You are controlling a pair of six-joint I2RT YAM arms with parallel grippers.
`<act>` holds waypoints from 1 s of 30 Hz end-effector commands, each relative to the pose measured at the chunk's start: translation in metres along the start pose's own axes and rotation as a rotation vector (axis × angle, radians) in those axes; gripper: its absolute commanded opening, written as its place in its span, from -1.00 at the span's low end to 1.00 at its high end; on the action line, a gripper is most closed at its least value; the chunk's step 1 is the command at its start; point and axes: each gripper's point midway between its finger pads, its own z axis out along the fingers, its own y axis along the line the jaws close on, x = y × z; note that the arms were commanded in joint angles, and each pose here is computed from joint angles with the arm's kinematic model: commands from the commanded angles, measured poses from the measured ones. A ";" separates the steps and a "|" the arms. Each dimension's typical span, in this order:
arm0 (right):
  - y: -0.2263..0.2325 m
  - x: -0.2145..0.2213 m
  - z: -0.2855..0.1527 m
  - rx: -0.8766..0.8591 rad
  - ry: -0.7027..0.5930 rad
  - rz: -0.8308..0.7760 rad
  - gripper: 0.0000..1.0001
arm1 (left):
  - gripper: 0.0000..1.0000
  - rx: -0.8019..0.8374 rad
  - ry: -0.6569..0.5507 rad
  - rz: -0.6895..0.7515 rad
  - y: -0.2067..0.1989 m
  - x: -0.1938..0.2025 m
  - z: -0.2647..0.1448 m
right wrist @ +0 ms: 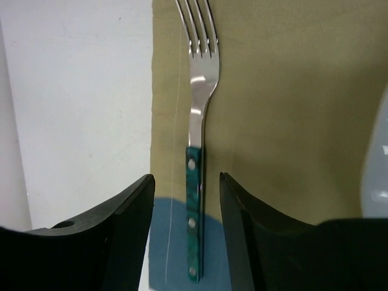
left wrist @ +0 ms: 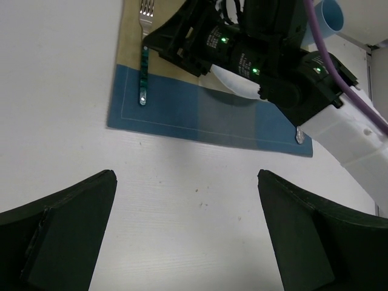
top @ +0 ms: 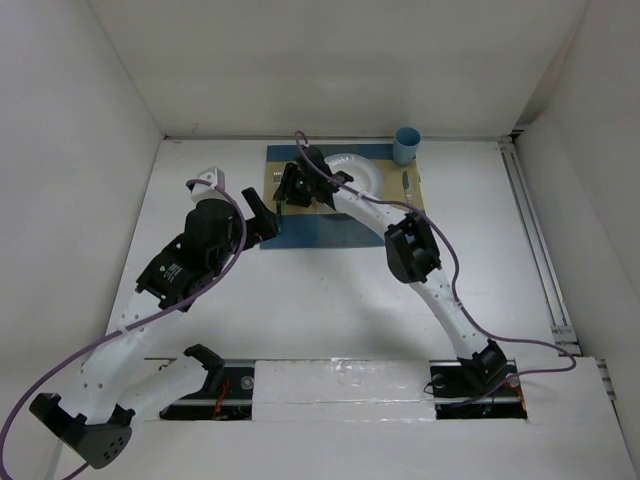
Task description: Set the dinner table for one person
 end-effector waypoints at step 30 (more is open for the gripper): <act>-0.106 -0.019 -0.604 0.496 -0.723 -0.230 1.00 | 1.00 -0.413 -0.416 -0.135 0.094 -0.078 -0.083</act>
